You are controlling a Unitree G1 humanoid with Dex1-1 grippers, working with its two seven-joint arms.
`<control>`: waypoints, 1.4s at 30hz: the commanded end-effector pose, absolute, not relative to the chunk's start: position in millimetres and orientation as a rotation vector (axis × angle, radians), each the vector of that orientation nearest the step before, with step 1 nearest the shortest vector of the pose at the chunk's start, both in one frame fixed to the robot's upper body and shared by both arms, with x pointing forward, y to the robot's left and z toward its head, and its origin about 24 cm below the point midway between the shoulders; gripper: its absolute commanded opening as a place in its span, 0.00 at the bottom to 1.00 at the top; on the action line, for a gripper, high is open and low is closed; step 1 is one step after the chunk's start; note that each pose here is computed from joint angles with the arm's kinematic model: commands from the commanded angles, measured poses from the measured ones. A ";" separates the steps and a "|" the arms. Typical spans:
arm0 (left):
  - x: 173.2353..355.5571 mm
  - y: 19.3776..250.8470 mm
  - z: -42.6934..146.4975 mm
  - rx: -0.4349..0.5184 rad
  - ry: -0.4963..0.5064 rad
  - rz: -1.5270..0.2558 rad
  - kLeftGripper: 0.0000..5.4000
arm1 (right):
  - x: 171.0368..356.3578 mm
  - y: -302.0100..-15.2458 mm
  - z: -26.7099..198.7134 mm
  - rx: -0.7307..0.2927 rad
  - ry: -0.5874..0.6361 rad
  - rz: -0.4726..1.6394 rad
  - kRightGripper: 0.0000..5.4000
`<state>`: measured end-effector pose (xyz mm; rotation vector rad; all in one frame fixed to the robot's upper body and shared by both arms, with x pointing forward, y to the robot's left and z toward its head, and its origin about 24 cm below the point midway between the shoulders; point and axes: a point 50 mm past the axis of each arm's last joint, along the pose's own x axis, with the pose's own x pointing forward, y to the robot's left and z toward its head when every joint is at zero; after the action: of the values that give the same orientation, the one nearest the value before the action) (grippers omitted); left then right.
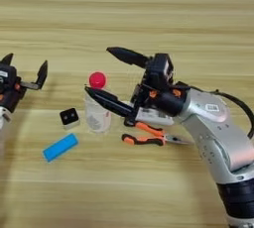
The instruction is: Move the objects on the table
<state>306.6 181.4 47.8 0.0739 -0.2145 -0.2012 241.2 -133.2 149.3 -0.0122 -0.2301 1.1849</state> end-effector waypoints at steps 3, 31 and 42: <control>307.7 174.1 48.9 0.087 -0.226 -0.227 1.00 | 249.5 -133.8 144.5 -0.094 -0.165 1.161 1.00; 304.9 169.4 48.3 0.091 -0.236 -0.263 1.00 | 268.6 -107.5 78.3 -0.174 0.124 1.080 0.93; 304.8 168.9 48.1 0.094 -0.235 -0.267 1.00 | 268.8 -106.3 84.1 -0.156 0.093 1.081 0.71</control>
<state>305.8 170.3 47.7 0.0791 -0.2272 -0.2561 265.6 -104.9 76.3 -0.1410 0.1218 1.0852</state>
